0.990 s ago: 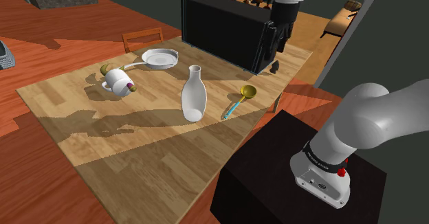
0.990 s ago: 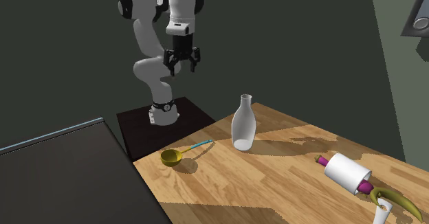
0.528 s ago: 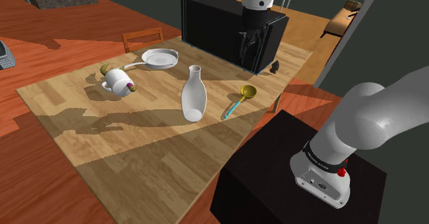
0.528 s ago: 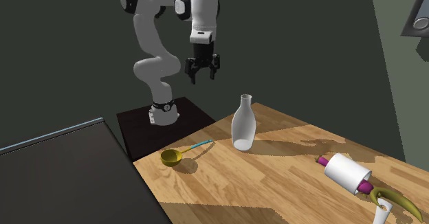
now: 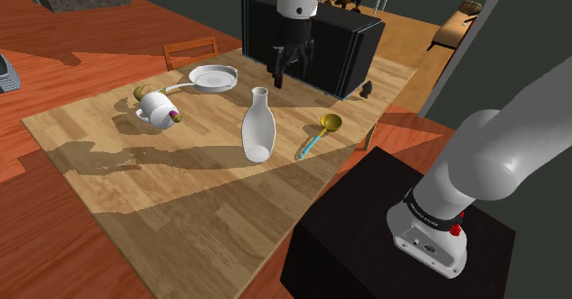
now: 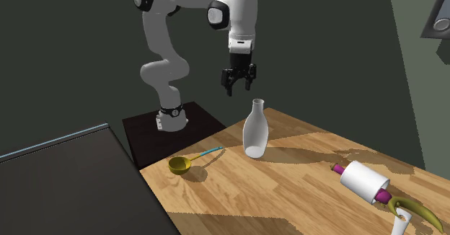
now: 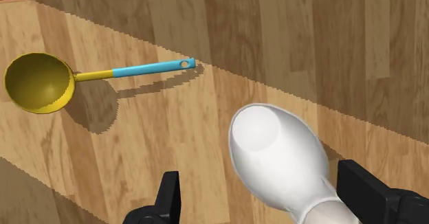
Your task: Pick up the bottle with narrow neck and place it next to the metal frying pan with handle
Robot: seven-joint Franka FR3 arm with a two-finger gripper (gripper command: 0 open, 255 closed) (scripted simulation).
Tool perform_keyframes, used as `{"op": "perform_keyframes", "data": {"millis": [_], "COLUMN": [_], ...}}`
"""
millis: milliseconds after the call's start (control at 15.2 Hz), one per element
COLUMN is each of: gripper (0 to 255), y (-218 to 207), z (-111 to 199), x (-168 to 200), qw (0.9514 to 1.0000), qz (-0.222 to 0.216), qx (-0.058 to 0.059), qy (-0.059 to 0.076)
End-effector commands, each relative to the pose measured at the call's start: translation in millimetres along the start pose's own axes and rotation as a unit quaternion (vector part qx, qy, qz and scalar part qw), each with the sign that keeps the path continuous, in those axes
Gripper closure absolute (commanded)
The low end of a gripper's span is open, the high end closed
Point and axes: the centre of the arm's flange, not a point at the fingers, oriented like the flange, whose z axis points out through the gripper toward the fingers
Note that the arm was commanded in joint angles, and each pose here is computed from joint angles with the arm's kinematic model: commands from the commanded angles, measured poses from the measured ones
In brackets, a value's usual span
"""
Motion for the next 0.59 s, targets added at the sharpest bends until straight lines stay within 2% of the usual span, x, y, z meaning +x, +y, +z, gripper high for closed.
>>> {"op": "perform_keyframes", "data": {"millis": [0, 330, 528], "gripper": [0, 0, 0], "y": [-16, -54, -55], "z": [7, 17, 33], "x": [18, 64, 65], "qw": [1.0, 0.9998, 0.9998], "qz": [-0.001, -0.003, -0.003], "qx": [0.002, 0.007, 0.007], "qy": [0.005, 0.017, 0.017]}}
